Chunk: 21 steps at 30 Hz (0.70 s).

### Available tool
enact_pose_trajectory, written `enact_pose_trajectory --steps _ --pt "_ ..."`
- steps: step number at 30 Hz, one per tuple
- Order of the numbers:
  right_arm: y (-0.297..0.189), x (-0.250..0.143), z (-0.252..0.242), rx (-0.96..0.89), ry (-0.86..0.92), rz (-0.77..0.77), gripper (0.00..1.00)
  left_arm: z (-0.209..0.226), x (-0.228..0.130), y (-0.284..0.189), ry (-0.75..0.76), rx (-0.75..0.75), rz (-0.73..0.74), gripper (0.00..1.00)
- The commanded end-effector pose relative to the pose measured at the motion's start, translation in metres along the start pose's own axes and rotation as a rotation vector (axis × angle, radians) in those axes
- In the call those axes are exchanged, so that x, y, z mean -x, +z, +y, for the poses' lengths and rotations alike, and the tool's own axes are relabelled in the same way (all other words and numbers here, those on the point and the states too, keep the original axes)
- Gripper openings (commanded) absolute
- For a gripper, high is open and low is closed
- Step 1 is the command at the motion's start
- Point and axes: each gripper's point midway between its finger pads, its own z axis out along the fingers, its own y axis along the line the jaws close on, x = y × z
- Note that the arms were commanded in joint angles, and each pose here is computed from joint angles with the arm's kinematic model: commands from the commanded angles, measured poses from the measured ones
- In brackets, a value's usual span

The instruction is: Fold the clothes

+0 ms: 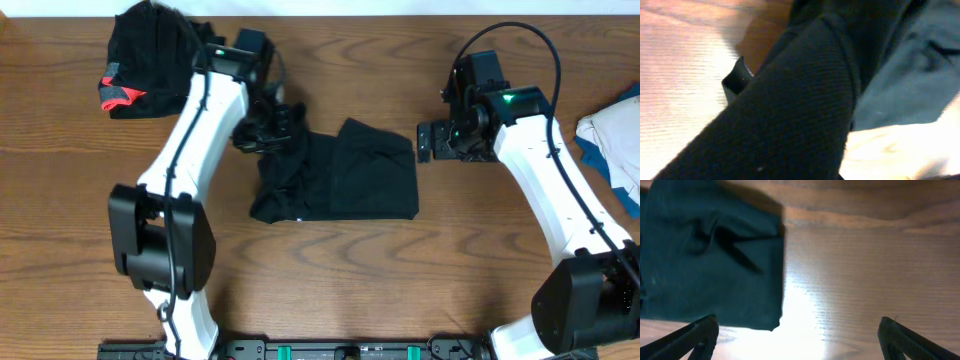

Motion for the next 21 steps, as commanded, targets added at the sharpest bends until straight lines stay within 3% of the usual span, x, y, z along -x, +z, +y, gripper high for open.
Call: enact_pose_trajectory --steps 1,19,20,21 --pt "0.005 0.0 -0.014 -0.017 0.057 0.007 0.99 -0.028 -0.001 -0.021 0.031 -0.015 -0.084 0.06" --pt "0.003 0.005 -0.03 0.063 0.148 0.008 0.99 -0.163 -0.02 -0.005 0.196 -0.174 -0.219 0.06" --pt "0.003 0.005 -0.03 0.063 0.148 0.008 0.99 -0.164 -0.021 -0.004 0.199 -0.174 -0.218 0.1" --pt "0.003 0.005 -0.03 0.063 0.148 0.008 0.99 -0.166 -0.022 -0.004 0.203 -0.174 -0.216 0.22"
